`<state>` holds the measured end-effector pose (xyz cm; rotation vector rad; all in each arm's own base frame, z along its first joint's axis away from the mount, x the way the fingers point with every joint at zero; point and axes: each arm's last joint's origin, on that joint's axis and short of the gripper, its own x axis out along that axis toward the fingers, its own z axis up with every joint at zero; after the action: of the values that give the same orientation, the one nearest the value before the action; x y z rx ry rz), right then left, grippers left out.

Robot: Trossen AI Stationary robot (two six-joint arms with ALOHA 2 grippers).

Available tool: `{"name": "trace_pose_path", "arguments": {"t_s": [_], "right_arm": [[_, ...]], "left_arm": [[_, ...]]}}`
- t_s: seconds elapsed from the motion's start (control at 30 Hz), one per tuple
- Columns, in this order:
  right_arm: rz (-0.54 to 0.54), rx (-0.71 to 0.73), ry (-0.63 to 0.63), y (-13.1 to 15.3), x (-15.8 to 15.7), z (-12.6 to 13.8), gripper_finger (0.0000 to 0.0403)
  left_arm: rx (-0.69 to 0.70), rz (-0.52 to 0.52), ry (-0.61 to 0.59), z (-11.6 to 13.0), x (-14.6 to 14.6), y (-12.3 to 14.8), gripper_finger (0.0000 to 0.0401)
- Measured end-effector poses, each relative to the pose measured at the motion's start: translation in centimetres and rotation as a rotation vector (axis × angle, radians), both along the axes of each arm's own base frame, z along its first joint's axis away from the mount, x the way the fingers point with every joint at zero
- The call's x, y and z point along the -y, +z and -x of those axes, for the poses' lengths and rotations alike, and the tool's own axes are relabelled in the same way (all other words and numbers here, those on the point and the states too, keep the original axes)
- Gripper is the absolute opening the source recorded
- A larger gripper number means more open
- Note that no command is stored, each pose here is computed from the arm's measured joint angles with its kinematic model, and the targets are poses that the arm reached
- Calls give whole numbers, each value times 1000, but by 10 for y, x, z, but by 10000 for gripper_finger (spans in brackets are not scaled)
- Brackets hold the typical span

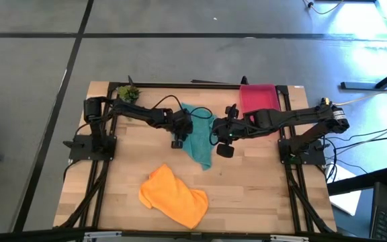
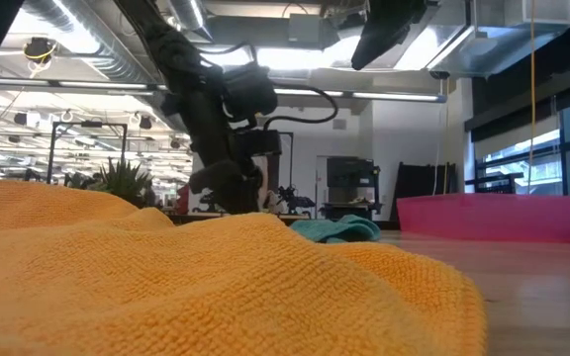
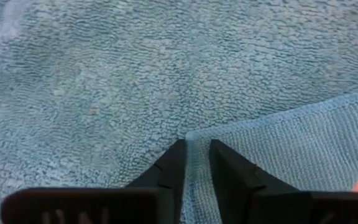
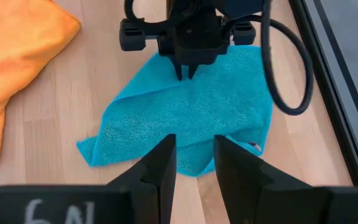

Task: Roll microfiber towels into tight, uniform cylinder then place into a basket
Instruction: Roll the blue microfiber cloth on the table

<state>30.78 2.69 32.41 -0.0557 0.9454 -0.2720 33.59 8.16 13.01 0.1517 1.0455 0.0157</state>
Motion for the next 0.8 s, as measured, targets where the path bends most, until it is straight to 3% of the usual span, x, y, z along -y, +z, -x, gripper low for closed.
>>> {"name": "trace_pose_path", "arguments": {"t_s": [0.17,0.47,0.6,0.8], "right_arm": [[0,0,-3,0,1,0,109],[-1,-3,-5,-1,1,0,109],[0,-20,-4,-18,3,-1,109],[-163,-35,69,-53,6,-5,109]], "left_arm": [[-5,1,-16,1,6,3,5],[-12,-22,-10,1,10,24,1],[28,0,32,3,13,39,1],[67,36,59,11,28,62,0]]}}
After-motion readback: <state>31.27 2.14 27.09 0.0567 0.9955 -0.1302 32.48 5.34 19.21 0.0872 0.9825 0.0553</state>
